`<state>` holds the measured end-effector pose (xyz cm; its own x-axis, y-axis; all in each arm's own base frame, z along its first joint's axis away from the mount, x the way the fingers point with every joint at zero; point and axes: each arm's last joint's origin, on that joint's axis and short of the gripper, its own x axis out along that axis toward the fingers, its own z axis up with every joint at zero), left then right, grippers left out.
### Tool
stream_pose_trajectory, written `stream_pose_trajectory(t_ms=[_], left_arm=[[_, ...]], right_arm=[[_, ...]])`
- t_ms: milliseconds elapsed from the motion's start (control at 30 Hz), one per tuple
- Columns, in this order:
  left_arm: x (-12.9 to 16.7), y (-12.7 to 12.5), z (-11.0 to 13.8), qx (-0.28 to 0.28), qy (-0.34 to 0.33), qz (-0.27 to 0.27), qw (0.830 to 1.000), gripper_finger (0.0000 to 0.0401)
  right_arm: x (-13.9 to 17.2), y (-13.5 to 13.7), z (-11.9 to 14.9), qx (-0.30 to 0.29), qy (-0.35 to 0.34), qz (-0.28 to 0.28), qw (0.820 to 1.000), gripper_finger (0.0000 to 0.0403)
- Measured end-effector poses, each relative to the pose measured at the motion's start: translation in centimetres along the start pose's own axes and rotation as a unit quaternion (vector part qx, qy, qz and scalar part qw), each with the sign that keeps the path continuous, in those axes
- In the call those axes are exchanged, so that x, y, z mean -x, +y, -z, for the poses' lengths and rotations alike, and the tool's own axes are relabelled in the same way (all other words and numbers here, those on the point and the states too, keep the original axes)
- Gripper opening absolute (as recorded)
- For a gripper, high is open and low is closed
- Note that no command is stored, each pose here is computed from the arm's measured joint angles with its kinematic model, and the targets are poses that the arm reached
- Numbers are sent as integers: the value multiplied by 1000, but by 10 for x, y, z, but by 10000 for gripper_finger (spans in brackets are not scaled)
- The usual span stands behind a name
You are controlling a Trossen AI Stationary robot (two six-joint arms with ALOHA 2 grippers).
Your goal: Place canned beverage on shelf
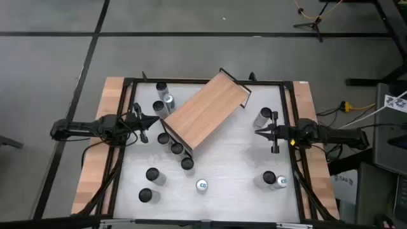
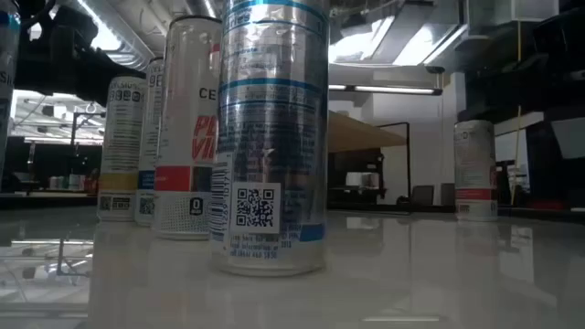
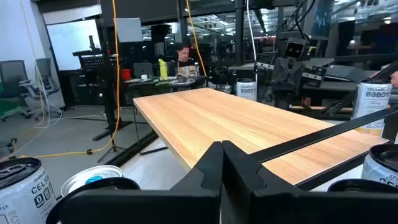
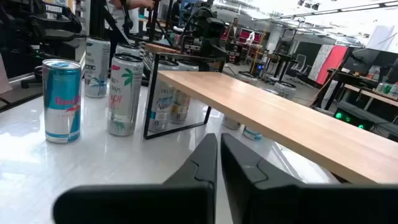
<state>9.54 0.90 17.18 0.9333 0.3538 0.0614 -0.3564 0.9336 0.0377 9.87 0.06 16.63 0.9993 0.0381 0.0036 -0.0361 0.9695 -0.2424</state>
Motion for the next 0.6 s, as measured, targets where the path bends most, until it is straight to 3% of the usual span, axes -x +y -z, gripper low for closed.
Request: stream_pose_trajectory(t_ms=[267, 600], left_arm=[[0, 0, 0, 0, 0, 0, 1000, 0], [0, 0, 0, 0, 0, 0, 1000, 0]], right_arm=[[0, 0, 0, -5, 0, 2, 1000, 19], [0, -4, -1, -8, 5, 67, 998, 19]])
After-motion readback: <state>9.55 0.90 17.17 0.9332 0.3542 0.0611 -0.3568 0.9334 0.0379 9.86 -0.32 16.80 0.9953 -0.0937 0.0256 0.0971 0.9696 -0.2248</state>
